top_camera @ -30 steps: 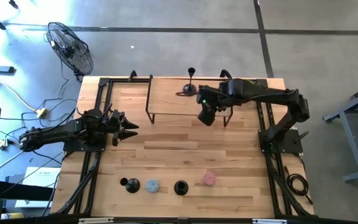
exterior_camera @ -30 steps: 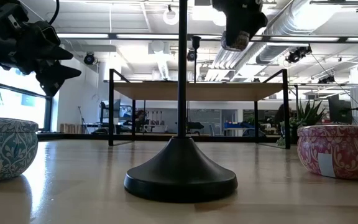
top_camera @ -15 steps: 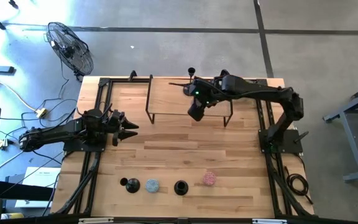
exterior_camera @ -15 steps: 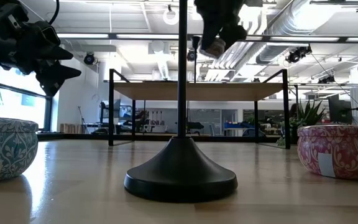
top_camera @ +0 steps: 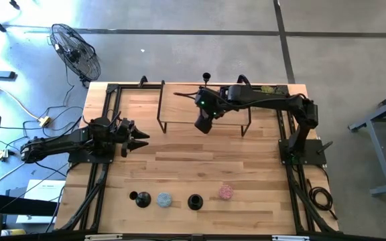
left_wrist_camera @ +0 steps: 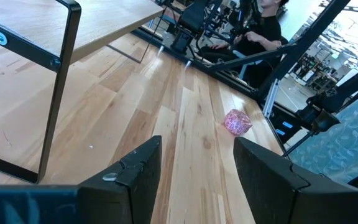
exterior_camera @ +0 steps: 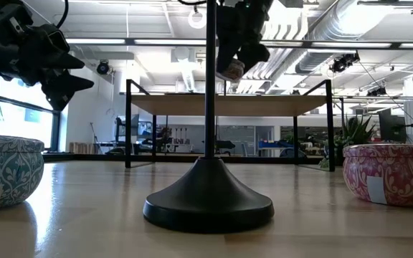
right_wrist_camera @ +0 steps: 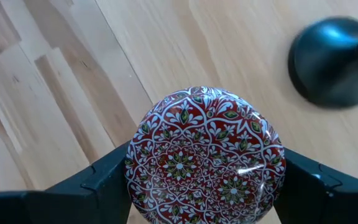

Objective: Pick & Place candle stick holders
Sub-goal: Put the red scented candle on the shelf

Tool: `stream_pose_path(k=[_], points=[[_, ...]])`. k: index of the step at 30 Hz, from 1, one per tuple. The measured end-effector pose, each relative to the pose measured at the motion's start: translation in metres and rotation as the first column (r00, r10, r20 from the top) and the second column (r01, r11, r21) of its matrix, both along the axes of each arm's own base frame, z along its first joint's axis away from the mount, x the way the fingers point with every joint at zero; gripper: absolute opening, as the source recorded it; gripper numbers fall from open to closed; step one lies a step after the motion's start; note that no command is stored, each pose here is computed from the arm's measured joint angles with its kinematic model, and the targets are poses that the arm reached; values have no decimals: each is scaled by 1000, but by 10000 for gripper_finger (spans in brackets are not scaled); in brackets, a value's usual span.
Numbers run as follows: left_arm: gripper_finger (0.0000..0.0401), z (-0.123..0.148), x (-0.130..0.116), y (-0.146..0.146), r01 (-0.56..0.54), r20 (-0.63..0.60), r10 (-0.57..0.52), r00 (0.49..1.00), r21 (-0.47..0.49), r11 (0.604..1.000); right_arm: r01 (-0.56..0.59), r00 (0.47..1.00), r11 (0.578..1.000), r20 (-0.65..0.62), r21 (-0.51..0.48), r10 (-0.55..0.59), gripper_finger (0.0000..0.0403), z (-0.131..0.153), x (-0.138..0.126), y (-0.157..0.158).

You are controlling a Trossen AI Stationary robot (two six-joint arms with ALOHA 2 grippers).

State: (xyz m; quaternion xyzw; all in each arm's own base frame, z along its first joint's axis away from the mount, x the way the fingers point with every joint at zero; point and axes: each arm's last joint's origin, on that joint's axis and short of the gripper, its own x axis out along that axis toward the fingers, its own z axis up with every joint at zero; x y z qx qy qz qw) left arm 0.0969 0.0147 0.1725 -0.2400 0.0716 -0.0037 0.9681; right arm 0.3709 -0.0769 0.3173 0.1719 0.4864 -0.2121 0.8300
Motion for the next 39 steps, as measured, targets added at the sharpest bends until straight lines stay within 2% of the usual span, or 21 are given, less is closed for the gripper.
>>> stream_pose_path(k=[15, 31, 34, 39], points=[[198, 0, 0, 0, 0, 0, 0, 1000, 0, 1000, 35, 999, 999, 18, -14, -35, 285, 1, -2, -17], [198, 0, 0, 0, 1, 0, -1, 1000, 0, 1000, 40, 999, 999, -6, -7, -40, 285, 0, -4, -17], [198, 0, 0, 0, 1, 0, -1, 1000, 0, 1000, 44, 999, 999, -17, -4, -44, 285, -5, -2, -17], [198, 0, 0, 0, 2, 0, -2, 1000, 0, 1000, 40, 996, 999, -79, 12, -39, 285, -28, 10, -20]])
